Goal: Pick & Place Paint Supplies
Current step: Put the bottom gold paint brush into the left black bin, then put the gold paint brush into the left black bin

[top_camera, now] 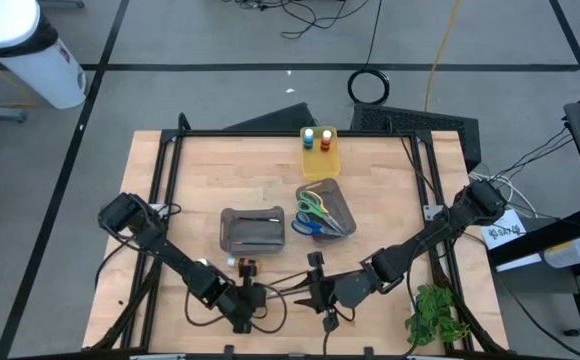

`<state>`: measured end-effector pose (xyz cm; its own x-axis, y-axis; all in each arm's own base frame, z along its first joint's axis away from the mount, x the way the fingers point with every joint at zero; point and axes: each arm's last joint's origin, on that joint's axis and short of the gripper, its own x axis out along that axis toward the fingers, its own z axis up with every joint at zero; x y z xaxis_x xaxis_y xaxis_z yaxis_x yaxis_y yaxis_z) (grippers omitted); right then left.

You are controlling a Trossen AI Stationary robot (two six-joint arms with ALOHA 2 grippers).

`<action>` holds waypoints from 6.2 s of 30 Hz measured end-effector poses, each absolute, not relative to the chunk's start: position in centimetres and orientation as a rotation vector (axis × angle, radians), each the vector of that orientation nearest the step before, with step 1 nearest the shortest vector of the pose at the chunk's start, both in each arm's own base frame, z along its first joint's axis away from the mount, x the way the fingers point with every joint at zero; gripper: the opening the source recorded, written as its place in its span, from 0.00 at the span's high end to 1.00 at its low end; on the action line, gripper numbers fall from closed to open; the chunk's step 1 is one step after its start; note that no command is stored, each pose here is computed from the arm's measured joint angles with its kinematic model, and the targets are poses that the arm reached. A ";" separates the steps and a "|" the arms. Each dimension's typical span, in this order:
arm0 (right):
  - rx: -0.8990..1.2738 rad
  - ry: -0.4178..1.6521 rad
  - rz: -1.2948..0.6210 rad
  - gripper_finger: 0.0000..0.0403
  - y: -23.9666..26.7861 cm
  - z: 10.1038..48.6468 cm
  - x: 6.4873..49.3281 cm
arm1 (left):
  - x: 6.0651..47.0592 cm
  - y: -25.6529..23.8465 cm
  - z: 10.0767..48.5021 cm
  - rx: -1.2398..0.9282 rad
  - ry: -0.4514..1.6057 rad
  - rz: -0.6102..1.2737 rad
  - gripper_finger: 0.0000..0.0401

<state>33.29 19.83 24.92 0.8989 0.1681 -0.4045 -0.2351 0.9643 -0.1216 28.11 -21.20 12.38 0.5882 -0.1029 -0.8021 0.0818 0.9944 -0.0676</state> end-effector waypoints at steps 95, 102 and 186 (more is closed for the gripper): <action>-0.038 0.875 0.069 0.68 19.3 13.5 34.7 | 26.9 -19.1 11.3 -0.101 1.020 0.050 0.97; -0.040 0.899 0.081 0.72 19.2 11.4 35.4 | 27.0 -19.1 11.3 -0.099 1.014 0.044 0.97; -0.239 0.224 0.359 0.71 21.9 24.6 34.1 | 28.9 -20.0 18.4 0.032 0.879 0.003 0.94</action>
<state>34.11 21.95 24.61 0.9123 0.3184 -0.2576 -0.3711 0.9088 -0.1907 28.91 -19.95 18.44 0.6377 0.0162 -0.7701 0.0102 0.9995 0.0295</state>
